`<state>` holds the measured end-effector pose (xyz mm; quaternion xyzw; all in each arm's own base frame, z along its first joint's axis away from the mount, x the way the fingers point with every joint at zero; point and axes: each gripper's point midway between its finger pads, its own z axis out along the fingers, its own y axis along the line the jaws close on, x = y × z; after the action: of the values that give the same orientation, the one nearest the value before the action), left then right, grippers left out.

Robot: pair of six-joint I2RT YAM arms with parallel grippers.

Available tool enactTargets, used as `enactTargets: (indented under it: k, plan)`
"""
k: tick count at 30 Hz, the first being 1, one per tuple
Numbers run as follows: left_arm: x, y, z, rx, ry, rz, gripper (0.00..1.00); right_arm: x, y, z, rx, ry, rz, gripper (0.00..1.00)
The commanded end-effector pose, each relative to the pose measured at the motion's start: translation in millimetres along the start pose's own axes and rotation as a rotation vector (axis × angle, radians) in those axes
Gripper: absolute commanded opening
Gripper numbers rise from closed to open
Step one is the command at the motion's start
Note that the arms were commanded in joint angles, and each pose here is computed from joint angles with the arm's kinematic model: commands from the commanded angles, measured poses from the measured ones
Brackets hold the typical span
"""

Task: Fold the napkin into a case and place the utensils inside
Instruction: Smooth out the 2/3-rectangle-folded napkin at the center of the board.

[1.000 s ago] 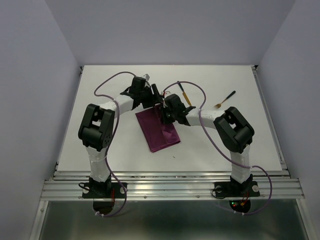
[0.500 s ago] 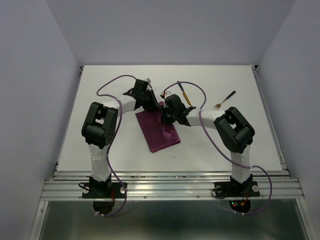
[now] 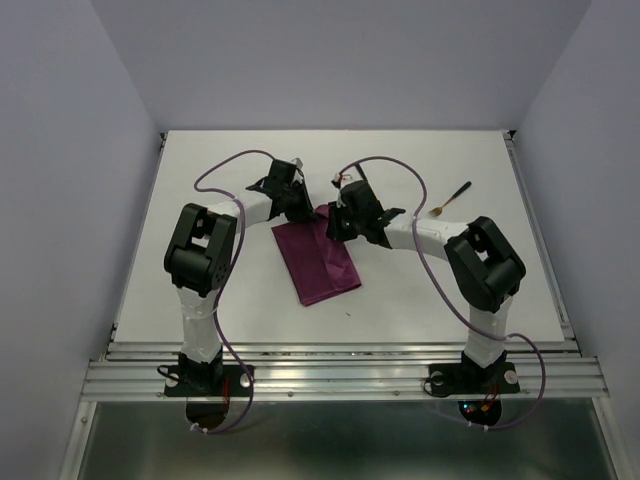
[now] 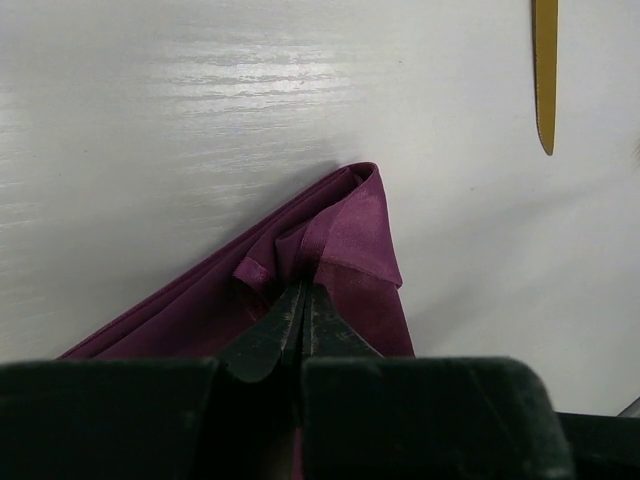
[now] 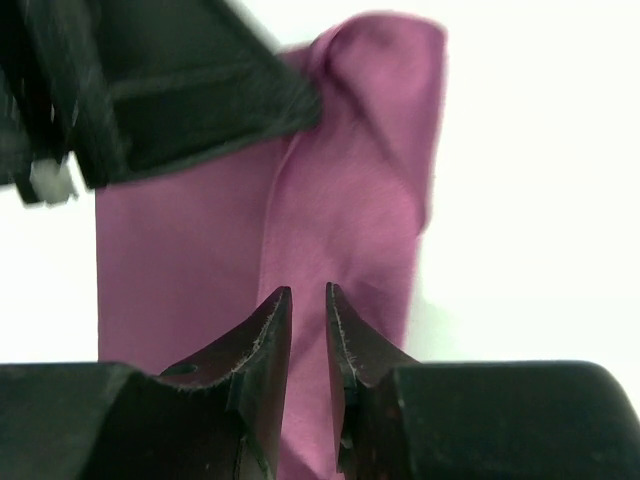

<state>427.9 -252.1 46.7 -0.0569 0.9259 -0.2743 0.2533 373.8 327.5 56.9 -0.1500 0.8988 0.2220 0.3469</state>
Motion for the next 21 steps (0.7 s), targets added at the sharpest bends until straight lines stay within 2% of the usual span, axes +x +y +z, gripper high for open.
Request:
enactTargets:
  k: [1,7,14,21]
  plan:
    - [-8.7,-8.3,-2.8,0.035,-0.015,0.039,0.07,-47.8,2.9,-15.3,-0.015,-0.11,0.072,0.25]
    - [-8.9,-10.3,-4.5,0.051,-0.01,0.051,0.05,-62.9,-13.3,-1.9,0.031,-0.135,0.154,0.24]
    - [-6.4,-10.2,-6.7,0.071,0.008,0.061,0.05,-78.7,-8.5,15.9,0.018,-0.148,0.157,0.24]
    - [-4.4,-11.0,-6.2,0.086,0.025,0.072,0.05,-75.8,-8.3,43.7,0.011,-0.11,0.157,0.24]
